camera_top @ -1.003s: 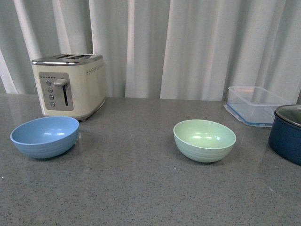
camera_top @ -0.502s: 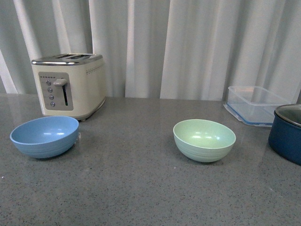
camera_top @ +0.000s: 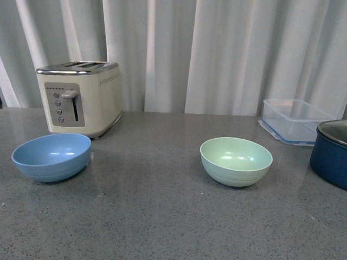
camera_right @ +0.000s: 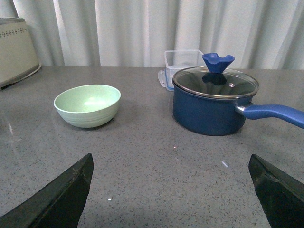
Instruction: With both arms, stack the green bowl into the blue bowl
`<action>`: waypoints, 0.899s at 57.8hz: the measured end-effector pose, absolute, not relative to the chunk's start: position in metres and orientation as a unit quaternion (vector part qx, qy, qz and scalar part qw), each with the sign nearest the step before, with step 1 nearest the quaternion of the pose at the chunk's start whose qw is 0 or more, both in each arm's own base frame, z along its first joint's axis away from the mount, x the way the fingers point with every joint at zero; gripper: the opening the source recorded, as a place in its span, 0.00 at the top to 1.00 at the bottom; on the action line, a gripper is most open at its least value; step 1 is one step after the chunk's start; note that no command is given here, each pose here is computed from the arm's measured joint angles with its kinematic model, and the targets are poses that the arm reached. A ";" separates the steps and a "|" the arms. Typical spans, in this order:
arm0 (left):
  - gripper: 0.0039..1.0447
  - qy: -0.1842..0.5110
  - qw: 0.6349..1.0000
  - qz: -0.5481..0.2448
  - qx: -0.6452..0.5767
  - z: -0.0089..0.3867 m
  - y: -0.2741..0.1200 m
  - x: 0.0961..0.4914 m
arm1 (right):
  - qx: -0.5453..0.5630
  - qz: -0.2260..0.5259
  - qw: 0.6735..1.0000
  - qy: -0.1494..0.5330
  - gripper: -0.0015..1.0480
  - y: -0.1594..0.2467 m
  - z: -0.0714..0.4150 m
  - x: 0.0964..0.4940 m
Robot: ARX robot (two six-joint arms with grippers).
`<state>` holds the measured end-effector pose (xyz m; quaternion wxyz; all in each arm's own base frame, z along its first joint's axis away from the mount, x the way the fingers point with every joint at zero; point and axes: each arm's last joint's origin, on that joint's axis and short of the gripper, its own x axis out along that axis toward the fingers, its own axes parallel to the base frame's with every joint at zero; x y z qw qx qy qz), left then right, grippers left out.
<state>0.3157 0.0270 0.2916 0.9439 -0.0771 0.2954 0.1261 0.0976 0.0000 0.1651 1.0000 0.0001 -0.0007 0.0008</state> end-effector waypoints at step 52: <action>0.19 0.425 0.875 0.186 -0.141 0.190 0.033 0.434 | 0.000 0.001 1.000 -0.001 0.10 0.000 0.165 0.098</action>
